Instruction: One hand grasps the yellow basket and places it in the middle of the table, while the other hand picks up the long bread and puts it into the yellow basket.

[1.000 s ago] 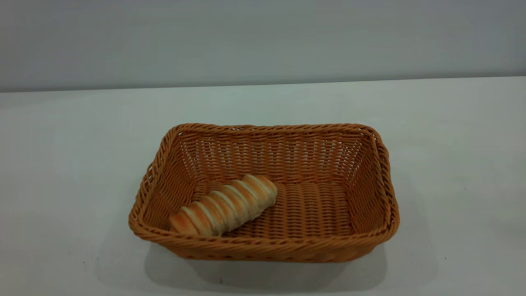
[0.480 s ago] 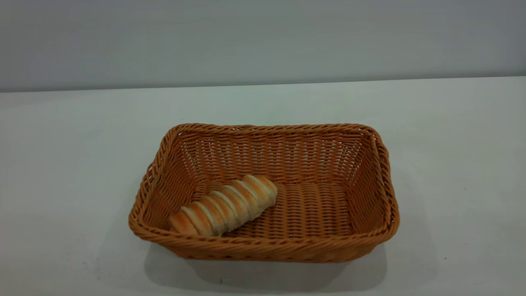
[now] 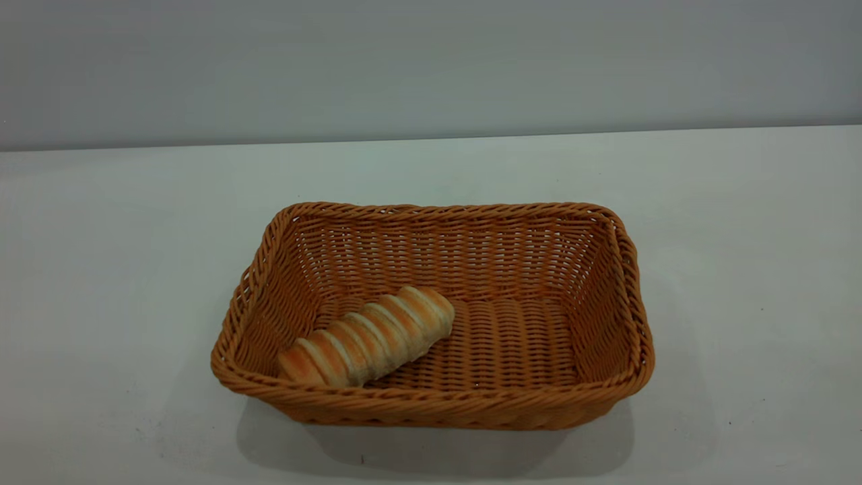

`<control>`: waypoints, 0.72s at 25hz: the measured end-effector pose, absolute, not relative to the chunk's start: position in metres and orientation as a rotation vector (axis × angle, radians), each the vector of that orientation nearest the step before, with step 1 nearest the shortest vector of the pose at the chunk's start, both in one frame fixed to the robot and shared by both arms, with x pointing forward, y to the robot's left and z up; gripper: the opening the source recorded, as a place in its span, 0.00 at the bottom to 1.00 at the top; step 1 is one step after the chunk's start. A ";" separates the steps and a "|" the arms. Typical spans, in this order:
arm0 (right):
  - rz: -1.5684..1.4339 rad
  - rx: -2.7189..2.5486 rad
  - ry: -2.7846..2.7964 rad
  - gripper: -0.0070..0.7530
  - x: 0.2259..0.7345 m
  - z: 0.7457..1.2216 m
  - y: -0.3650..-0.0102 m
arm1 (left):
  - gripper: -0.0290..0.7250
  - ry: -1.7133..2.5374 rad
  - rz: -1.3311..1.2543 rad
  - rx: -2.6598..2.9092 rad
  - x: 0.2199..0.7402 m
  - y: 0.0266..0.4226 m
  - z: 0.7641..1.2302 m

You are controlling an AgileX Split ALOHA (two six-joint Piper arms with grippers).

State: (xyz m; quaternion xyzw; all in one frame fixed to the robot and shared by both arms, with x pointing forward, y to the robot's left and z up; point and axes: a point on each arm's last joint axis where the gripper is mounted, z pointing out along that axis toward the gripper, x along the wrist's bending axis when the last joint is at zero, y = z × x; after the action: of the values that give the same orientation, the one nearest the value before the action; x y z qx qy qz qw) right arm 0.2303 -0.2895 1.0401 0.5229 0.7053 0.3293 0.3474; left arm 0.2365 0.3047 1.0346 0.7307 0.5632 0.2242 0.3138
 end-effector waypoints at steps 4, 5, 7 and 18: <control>0.855 1.355 1.827 0.65 0.230 1.040 -0.290 | 0.72 1.485 0.591 1.926 0.237 0.305 1.035; 0.855 1.355 1.827 0.65 0.230 1.040 -0.290 | 0.72 1.485 0.591 1.926 0.237 0.305 1.035; 0.855 1.355 1.827 0.65 0.230 1.040 -0.290 | 0.72 1.485 0.591 1.926 0.237 0.305 1.035; 0.857 1.352 1.818 0.65 0.229 1.040 -0.290 | 0.72 1.690 0.723 1.734 0.229 0.305 1.034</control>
State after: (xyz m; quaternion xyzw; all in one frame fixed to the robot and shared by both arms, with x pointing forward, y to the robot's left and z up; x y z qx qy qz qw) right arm 0.2294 -0.2896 1.0402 0.5224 0.7025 0.3313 0.3519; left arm 0.2291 0.3047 1.0343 0.6542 0.6374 0.2727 0.3024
